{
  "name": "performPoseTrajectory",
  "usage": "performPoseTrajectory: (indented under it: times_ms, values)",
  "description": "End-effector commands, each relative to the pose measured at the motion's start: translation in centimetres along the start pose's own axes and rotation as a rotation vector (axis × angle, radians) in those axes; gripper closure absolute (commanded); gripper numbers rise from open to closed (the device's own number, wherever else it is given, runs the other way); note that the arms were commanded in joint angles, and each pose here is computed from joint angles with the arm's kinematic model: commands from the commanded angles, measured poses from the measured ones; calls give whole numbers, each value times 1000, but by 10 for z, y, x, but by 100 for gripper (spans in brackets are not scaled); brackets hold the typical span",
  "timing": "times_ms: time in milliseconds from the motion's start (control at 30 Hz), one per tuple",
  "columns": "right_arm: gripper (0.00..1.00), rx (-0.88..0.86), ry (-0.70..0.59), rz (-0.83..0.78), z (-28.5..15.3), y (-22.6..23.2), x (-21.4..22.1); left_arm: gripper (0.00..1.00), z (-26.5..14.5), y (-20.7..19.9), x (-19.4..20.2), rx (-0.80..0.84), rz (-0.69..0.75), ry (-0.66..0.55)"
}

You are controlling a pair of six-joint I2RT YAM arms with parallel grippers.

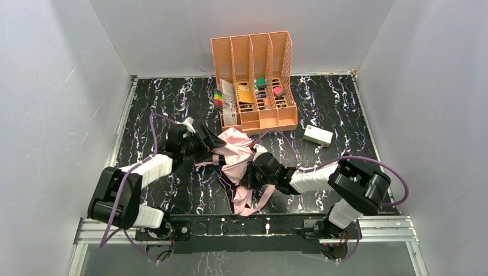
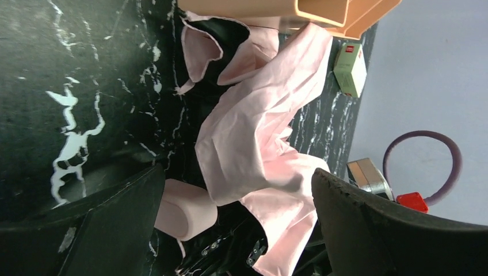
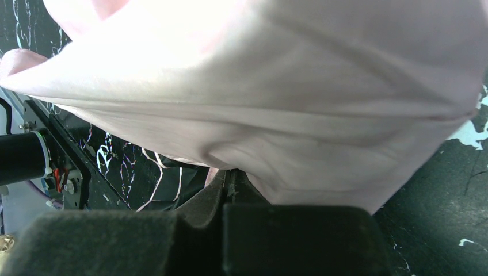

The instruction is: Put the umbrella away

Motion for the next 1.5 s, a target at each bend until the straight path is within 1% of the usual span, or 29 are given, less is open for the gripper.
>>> performPoseTrajectory:
  times_ms: [0, 300, 333, 467, 500, 633, 867, 1067, 1133, 1200, 1233, 1333, 1467]
  values:
    - [100, 250, 188, -32, -10, -52, 41, 2, 3, -16, -5, 178, 4, -5]
    - [100, 246, 189, -31, -10, -51, 41, 2, 11, -26, -14, 245, 8, 11]
    - [100, 245, 189, -31, -10, -51, 41, 3, 11, -28, -15, 254, 11, 11]
    - [100, 240, 186, -31, -10, -51, 41, 15, 9, -37, -19, 316, 30, -4]
    - [100, 236, 182, -32, -10, -50, 41, 17, 7, -39, -20, 338, 37, -15]
    - [100, 229, 182, -33, -10, -50, 41, 22, 0, -51, -24, 410, 70, -46]
    - [100, 223, 184, -33, -9, -50, 41, 29, -5, -64, -29, 470, 110, -30]
    - [100, 219, 188, -34, -8, -50, 42, 38, -8, -74, -33, 511, 149, -20]
    - [100, 218, 189, -36, -8, -50, 41, 44, -7, -75, -35, 513, 151, -19]
    - [100, 220, 189, -36, -8, -50, 42, 55, -4, -75, -36, 508, 149, -10]
    - [100, 219, 188, -36, -8, -50, 41, 59, -2, -74, -37, 504, 144, -3]
    - [100, 220, 187, -37, -9, -50, 41, 67, 6, -70, -38, 485, 128, 14]
    - [100, 221, 186, -38, -9, -50, 41, 82, 11, -68, -39, 476, 117, 30]
Point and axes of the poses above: each gripper's point midway between its finger pads, its own z axis out along the fingers, its own y axis along the line the jaws close on, x = y × z, the point moved 9 cm from there along -z, back along the fingers, and after that the axes turned 1 degree about z, right-handed, at the moved point
